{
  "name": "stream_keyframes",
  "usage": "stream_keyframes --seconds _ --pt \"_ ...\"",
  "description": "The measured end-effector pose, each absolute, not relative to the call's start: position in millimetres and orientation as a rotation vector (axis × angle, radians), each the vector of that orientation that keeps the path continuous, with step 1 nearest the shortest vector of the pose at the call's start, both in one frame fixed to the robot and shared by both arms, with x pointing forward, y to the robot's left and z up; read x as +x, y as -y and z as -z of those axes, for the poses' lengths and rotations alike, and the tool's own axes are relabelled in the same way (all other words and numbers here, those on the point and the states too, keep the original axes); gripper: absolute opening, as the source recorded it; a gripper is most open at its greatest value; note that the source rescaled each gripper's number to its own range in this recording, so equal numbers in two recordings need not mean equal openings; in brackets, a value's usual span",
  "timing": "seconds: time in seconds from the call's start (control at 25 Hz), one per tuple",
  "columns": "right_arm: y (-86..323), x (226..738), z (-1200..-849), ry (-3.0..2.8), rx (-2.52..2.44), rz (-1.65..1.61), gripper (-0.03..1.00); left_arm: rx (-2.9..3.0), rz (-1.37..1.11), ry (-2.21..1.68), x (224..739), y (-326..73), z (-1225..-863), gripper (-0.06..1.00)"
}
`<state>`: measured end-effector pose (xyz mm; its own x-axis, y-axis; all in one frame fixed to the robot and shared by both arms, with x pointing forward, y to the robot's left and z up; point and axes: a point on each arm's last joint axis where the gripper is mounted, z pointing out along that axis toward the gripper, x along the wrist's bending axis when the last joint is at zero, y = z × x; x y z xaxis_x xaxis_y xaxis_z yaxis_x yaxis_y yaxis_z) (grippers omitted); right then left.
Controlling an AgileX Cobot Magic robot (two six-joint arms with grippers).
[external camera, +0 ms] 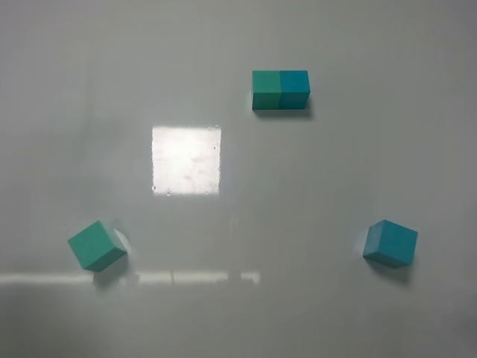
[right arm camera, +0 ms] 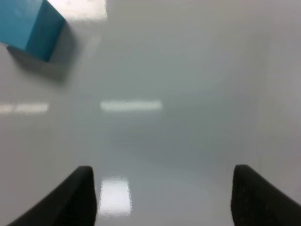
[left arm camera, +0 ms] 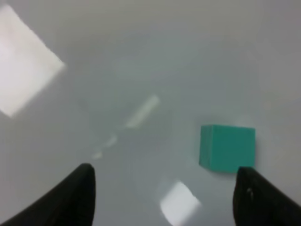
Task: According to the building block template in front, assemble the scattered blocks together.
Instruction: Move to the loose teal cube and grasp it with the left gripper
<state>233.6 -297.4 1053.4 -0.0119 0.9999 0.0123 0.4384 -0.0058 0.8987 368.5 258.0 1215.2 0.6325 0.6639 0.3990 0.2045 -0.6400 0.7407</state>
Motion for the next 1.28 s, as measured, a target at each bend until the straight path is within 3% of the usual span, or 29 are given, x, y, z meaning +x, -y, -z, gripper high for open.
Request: stream_keyframes --seconds 0.16,0.36,0.56,0.8,1.04,1.28 --pt "297 234 -1053 -1.543 1.536 -0.977 0.54 2.229 -0.932 -0.596 390 -247 -1230 0.45" --pt "297 234 -1053 -1.543 1.536 -0.977 0.54 2.379 -0.885 -0.434 407 -213 -1224 0.41" --pt "297 234 -1053 -1.543 1.536 -0.977 0.54 2.534 -0.905 -0.369 387 -180 -1215 0.29" --pt "297 234 -1053 -1.543 1.536 -0.977 0.54 2.422 -0.898 -0.451 356 -149 -1212 0.26" --pt "297 234 -1053 -1.543 1.536 -0.977 0.54 2.392 -1.067 -0.636 359 -145 -1177 0.19" --pt "297 234 -1053 -1.543 1.536 -0.977 0.54 2.363 -1.023 -0.762 358 -146 -1165 0.19"
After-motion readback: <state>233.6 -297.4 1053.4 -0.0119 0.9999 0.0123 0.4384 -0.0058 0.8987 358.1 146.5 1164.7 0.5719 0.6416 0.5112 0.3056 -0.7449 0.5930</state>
